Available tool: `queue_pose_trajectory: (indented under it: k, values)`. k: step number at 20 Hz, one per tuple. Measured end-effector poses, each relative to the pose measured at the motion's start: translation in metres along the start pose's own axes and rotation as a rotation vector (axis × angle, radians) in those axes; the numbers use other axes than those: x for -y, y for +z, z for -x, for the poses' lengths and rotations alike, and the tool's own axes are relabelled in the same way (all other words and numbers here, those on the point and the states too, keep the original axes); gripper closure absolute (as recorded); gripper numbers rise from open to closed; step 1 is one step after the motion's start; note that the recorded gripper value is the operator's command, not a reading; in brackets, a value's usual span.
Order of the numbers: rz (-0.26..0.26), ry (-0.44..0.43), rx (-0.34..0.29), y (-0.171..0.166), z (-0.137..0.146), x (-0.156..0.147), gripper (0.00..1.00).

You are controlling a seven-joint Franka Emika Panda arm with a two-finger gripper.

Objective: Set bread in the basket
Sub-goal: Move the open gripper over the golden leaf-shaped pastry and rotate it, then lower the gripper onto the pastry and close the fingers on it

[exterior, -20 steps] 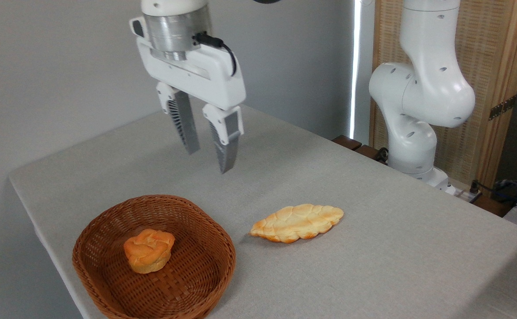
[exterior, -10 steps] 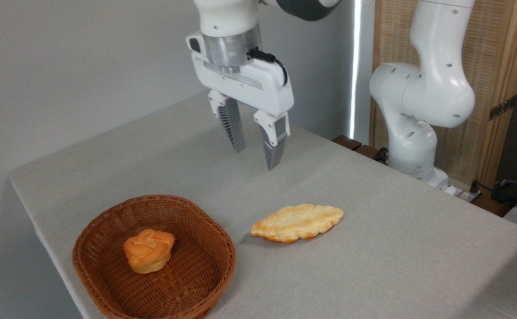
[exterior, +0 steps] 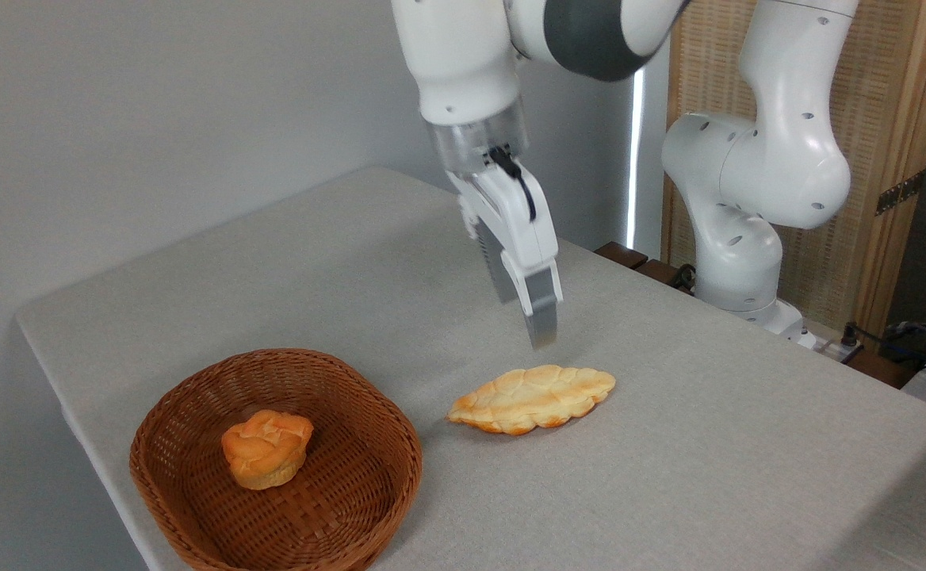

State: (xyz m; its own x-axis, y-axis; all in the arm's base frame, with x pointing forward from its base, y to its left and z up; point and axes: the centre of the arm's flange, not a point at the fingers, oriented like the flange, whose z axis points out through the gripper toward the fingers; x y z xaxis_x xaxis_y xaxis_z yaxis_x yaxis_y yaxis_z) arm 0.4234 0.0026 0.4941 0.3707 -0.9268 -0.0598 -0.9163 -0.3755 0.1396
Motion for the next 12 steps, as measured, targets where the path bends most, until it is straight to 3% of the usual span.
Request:
queue_pose_trajectory:
  k: [5,12]
  values:
    - [0.037,0.199,-0.007,0.037,0.027,0.006,0.0]
    - [0.05,0.241,-0.006,0.058,0.027,0.004,0.0]
